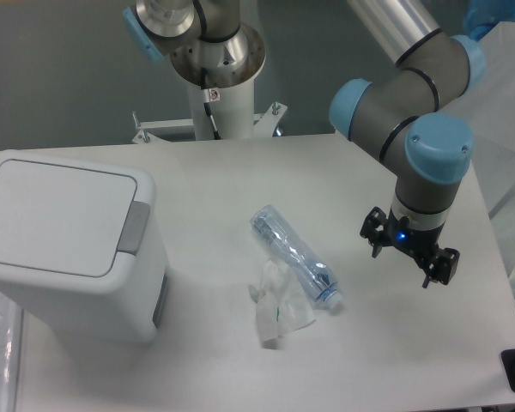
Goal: Open the trash can
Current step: 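Move the gripper from the bottle area toward the white trash can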
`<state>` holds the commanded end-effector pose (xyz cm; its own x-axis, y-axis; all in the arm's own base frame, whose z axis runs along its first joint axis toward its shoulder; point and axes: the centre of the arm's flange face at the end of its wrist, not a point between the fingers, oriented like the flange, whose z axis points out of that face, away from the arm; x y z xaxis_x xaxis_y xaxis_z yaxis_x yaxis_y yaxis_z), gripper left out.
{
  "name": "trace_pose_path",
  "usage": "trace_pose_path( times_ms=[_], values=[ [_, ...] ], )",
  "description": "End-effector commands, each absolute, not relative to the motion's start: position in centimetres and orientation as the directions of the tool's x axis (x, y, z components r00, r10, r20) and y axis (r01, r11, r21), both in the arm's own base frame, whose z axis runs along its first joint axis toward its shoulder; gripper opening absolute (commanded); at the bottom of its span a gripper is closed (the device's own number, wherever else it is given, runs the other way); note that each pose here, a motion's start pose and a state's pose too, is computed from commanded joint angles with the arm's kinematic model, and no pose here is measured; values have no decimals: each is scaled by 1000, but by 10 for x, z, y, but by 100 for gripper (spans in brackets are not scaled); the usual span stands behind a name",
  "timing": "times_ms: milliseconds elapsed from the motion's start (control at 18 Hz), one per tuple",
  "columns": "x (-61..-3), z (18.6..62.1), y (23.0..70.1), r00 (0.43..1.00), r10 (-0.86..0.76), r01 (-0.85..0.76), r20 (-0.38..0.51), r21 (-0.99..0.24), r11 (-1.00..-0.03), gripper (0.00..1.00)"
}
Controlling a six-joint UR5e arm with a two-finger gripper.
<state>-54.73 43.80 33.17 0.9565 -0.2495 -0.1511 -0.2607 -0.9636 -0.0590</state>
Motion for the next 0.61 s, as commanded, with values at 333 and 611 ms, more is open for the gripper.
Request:
trace_pose_path(
  times_ms=[333,611],
  values=[
    [-530,342,448,960,-240,-256,-147,-102,-961,100],
    [-496,354,486,987,-92,-112,-132,-156,-981,100]
  ],
)
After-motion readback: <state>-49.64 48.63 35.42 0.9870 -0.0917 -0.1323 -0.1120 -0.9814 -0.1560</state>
